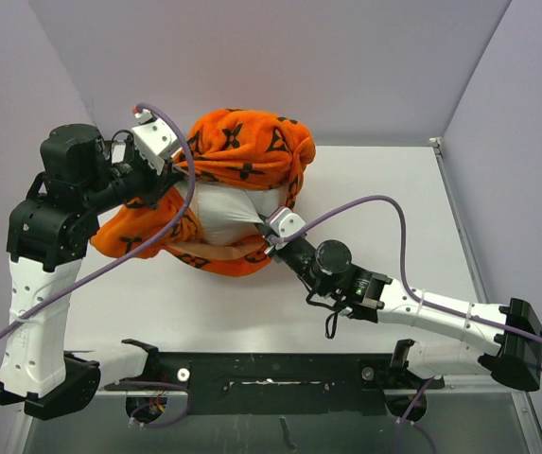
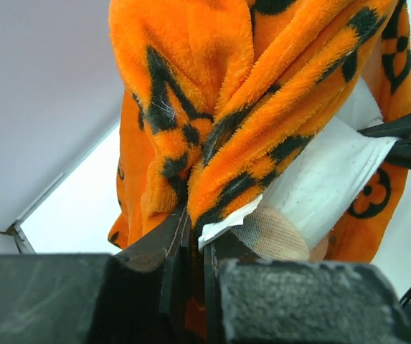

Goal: Remove the pillowcase from the pillow

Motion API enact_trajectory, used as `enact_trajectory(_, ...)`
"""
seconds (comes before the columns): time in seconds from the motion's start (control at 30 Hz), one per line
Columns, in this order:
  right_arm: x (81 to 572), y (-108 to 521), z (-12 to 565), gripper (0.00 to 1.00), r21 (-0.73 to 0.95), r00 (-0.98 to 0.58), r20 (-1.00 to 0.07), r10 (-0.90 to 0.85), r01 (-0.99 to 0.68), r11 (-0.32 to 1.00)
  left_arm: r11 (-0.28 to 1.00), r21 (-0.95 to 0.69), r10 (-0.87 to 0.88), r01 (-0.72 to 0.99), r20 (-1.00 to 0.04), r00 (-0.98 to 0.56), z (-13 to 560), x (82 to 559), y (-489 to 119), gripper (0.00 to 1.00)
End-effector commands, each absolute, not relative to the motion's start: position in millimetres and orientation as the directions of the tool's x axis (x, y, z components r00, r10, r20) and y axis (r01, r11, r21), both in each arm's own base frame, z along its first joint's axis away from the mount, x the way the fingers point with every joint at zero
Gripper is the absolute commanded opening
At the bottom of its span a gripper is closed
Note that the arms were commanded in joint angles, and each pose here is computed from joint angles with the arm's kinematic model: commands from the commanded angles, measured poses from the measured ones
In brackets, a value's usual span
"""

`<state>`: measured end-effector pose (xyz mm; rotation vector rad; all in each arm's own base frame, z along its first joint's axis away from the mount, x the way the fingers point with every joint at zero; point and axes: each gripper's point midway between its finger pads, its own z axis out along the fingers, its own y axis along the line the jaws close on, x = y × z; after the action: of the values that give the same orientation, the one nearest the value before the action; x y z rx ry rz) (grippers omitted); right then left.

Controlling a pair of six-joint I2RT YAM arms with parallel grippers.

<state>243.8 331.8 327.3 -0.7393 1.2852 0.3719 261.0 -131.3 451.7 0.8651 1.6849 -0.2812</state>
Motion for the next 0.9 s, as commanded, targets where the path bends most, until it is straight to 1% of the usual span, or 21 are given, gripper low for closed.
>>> enact_trajectory(0.0,261.1,272.1,289.9,0.00,-0.307,0.111,-0.951,-0.289,-0.473,0.826,0.847,0.321,0.334,0.424,-0.941,0.045,502.0,285.7,-92.4,0.00)
enact_trajectory(0.07,254.5,271.8,293.3,0.00,-0.308,0.121,-0.950,-0.287,-0.495,0.812,0.829,0.195,0.278,0.525,-0.957,-0.083,469.8,285.8,-107.9,0.00)
enact_trajectory(0.1,251.6,272.7,294.1,0.00,-0.315,0.128,-0.948,-0.292,-0.508,0.802,0.791,0.104,0.238,0.602,-0.960,-0.148,455.6,281.5,-121.5,0.00)
enact_trajectory(0.13,247.5,274.2,295.6,0.00,-0.320,0.135,-0.946,-0.295,-0.526,0.788,0.765,0.009,0.200,0.644,-0.954,-0.225,443.2,278.8,-130.2,0.00)
enact_trajectory(0.2,235.7,280.3,300.1,0.00,-0.348,0.168,-0.936,-0.310,-0.589,0.730,0.696,-0.185,0.129,0.694,-0.918,-0.375,425.8,272.3,-146.5,0.00)
enact_trajectory(0.27,223.0,286.0,309.9,0.01,-0.392,0.226,-0.918,-0.325,-0.634,0.666,0.624,-0.338,0.090,0.704,-0.865,-0.495,413.5,267.9,-161.0,0.00)
enact_trajectory(0.3,215.9,288.6,316.3,0.11,-0.409,0.252,-0.911,-0.326,-0.653,0.638,0.602,-0.390,0.075,0.697,-0.841,-0.535,409.6,267.5,-165.5,0.00)
enact_trajectory(0.33,208.0,292.1,322.0,0.28,-0.426,0.277,-0.903,-0.327,-0.675,0.603,0.582,-0.427,0.065,0.692,-0.824,-0.563,407.2,268.4,-169.7,0.00)
enact_trajectory(0.37,201.3,295.0,329.6,0.43,-0.442,0.303,-0.895,-0.326,-0.690,0.573,0.566,-0.455,0.052,0.688,-0.812,-0.581,406.7,269.1,-173.1,0.00)
enact_trajectory(0.4,193.4,298.9,335.7,0.50,-0.470,0.336,-0.881,-0.333,-0.700,0.538,0.554,-0.475,0.038,0.684,-0.806,-0.590,408.4,270.4,-175.8,0.00)
enact_trajectory(0.43,187.4,302.5,341.9,0.55,-0.491,0.362,-0.870,-0.335,-0.706,0.510,0.543,-0.487,0.030,0.684,-0.803,-0.596,410.4,270.4,-178.2,0.00)
enact_trajectory(0.5,178.2,309.4,353.1,0.63,-0.525,0.403,-0.849,-0.342,-0.715,0.462,0.522,-0.508,0.020,0.685,-0.796,-0.605,415.1,269.1,-182.5,0.00)
enact_trajectory(0.67,161.9,340.4,381.7,0.74,-0.593,0.494,-0.801,-0.338,-0.730,0.340,0.497,-0.507,0.028,0.704,-0.802,-0.597,423.5,259.7,-188.4,0.00)
enact_trajectory(0.87,161.2,378.4,383.1,0.78,-0.645,0.548,-0.748,-0.373,-0.733,0.216,0.478,-0.511,0.032,0.715,-0.803,-0.595,428.1,250.3,-191.3,0.00)
